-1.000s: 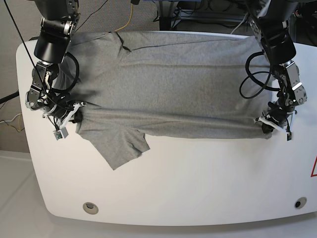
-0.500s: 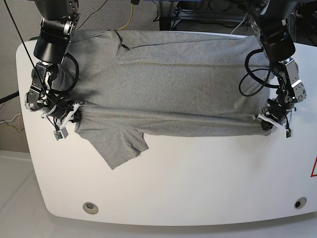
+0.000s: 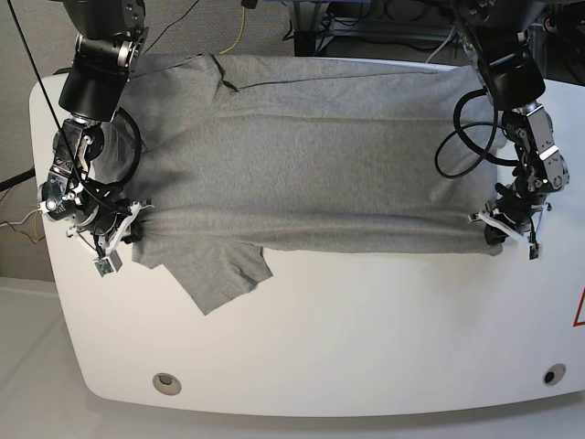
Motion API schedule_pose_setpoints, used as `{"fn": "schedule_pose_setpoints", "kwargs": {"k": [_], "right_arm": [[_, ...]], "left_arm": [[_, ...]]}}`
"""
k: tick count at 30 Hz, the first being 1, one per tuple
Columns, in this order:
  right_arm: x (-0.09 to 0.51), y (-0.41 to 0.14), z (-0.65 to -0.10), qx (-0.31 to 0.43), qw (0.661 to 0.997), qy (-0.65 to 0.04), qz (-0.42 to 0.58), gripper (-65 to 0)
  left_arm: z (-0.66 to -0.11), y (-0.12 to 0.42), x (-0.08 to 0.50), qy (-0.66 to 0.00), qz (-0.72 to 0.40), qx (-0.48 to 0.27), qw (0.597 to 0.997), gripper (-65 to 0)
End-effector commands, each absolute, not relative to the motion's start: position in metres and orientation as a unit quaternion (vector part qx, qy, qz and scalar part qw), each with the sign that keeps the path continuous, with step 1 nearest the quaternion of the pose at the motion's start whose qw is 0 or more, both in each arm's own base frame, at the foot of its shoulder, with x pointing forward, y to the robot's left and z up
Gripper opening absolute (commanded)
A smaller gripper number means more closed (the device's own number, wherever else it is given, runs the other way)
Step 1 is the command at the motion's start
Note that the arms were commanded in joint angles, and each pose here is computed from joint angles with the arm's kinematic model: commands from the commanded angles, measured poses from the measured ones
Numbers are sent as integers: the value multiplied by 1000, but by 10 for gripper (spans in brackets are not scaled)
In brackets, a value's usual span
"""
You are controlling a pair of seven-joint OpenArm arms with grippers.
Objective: Fold the T-shirt properly
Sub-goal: 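Lift the hem with both grippers and carry it toward the shoulder edge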
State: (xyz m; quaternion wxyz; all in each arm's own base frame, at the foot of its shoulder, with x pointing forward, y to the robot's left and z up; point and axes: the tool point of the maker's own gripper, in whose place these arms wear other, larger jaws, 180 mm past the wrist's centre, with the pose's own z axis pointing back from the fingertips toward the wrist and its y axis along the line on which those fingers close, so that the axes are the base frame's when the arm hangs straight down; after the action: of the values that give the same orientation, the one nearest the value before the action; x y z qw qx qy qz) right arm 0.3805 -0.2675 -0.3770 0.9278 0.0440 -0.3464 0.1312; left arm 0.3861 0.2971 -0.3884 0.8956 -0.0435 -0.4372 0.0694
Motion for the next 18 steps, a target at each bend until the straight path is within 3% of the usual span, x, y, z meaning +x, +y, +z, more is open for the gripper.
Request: {"fn": "schedule_pose_setpoints", "kwargs": {"k": [1,18], "right_arm": [[394,-278,-347,21,916,-377,136,-650],[383,-271,-321,-19,910,-379,168,-650]], "left_arm": [[-360,300,403,-477,65,-38,876,-624],[-334,278,403,-486,40,-37,872,-624]]}}
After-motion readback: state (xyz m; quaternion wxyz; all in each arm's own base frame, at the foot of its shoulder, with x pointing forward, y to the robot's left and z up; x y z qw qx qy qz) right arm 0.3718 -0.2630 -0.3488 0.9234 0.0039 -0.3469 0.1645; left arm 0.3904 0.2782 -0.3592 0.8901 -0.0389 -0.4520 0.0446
